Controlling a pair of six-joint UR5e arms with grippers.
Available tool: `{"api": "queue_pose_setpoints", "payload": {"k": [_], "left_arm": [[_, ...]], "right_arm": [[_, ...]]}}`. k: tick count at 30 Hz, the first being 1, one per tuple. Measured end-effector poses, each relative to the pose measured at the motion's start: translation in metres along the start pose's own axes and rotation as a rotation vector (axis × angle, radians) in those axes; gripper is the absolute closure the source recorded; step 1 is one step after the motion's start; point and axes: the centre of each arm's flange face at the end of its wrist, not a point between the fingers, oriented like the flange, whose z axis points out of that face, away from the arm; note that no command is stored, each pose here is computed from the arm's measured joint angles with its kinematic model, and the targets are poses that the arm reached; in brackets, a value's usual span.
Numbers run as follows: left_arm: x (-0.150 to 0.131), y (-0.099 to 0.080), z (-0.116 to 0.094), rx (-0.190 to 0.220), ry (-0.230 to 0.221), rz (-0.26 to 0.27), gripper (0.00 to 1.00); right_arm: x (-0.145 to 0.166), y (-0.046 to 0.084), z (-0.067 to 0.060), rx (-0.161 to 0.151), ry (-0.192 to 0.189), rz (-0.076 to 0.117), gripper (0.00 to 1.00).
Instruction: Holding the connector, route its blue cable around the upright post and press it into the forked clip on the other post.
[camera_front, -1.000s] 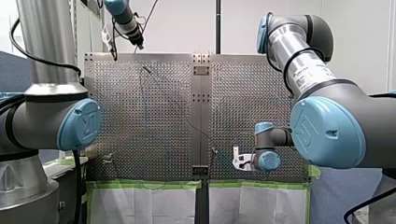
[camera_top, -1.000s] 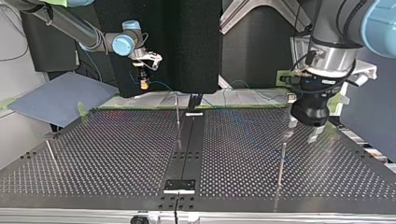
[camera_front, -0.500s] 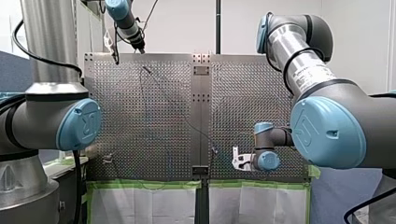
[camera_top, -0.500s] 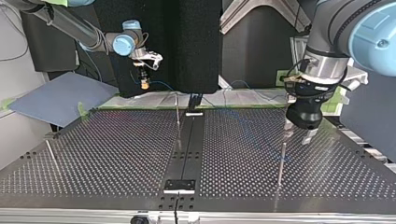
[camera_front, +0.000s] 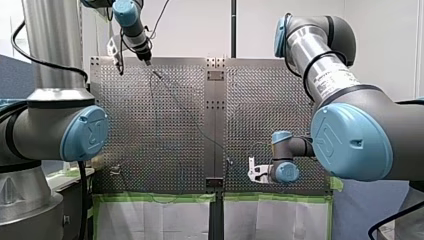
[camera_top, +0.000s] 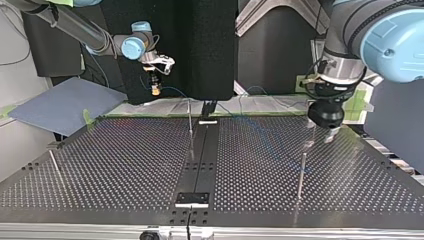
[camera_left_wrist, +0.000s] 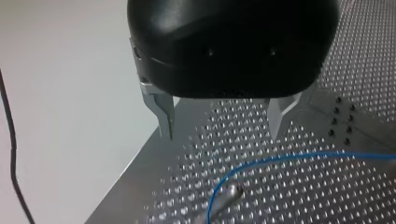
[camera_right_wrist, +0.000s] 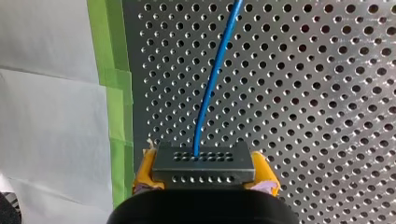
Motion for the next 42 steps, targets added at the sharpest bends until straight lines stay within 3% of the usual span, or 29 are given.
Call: {"api": "queue_pose_setpoints", "payload": {"k": [11,26,32,42], "left_arm": [[-0.001,0.008,-0.004,-0.084,-0.009,0.014,0.02],[0.000,0.006,-0.004,-0.079,-0.016,0.019,0.02],[-0.002,-0.001,-0.002,-0.028,-0.040,0.037,0.02],[0.000,-0.025,0.000,0.118,-0.076,0.122,0.02]], "right_arm": [[0.000,-0.002,-0.001,0.003,-0.002,-0.002,1.00],[-0.001,-0.003,-0.001,0.006,-0.003,-0.004,1.00],[-0.001,-0.004,-0.001,0.007,-0.003,-0.005,1.00],[0.000,-0.005,-0.001,0.008,-0.002,-0.005,1.00]]}}
